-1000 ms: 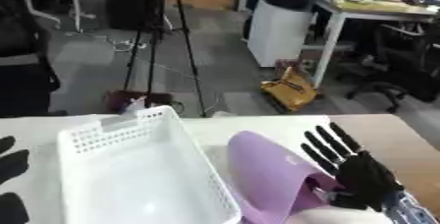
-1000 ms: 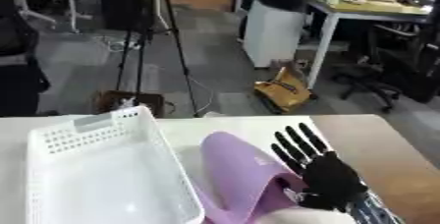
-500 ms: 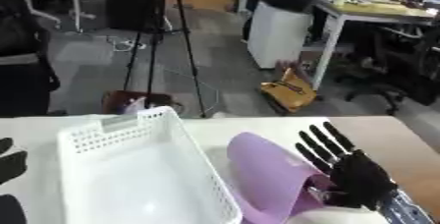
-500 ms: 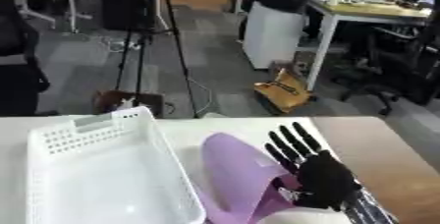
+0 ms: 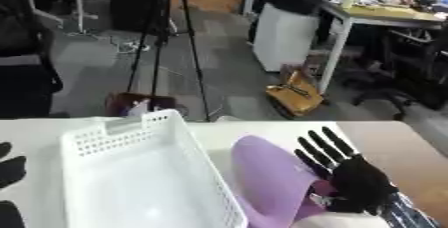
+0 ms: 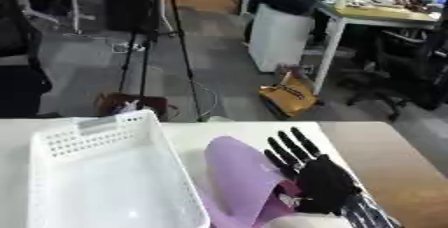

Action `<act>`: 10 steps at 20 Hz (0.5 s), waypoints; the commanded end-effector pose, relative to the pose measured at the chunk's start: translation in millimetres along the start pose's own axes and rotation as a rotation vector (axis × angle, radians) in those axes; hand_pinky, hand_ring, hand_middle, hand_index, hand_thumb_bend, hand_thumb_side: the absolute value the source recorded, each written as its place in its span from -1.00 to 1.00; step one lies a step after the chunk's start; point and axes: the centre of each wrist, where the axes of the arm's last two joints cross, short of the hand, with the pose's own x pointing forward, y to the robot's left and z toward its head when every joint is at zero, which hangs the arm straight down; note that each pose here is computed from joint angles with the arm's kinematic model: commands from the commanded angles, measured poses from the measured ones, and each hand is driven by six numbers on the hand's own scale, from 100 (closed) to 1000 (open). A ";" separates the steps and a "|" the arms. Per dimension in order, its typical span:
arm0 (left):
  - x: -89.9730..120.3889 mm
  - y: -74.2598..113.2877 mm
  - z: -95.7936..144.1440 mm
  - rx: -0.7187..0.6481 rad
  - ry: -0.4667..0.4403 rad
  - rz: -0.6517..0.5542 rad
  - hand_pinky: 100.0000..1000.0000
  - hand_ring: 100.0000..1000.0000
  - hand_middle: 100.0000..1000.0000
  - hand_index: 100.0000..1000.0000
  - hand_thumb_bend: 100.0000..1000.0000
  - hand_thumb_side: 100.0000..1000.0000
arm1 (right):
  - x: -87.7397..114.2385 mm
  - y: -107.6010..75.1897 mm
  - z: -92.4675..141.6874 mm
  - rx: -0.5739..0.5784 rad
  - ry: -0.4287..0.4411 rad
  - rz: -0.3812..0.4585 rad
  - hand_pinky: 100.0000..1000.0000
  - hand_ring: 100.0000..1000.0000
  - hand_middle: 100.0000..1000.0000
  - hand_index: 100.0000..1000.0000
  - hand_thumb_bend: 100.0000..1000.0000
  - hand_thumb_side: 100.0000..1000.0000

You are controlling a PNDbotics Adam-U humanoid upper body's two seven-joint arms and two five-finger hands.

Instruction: Pick up objects on the table and place them in the box.

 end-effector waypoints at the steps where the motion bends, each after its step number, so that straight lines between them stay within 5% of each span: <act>1: 5.8 -0.5 -5.8 0.005 -0.027 0.017 0.43 0.52 0.60 0.47 -1.00 0.45 | -11.2 0.5 -2.2 -0.005 -0.012 0.035 0.87 0.90 0.88 1.00 -0.70 1.00; 10: 6.4 -1.4 -6.0 0.000 -0.027 0.023 0.44 0.52 0.60 0.47 -1.00 0.45 | -13.9 2.4 -4.3 -0.035 0.025 0.053 0.86 0.88 0.86 1.00 -0.78 1.00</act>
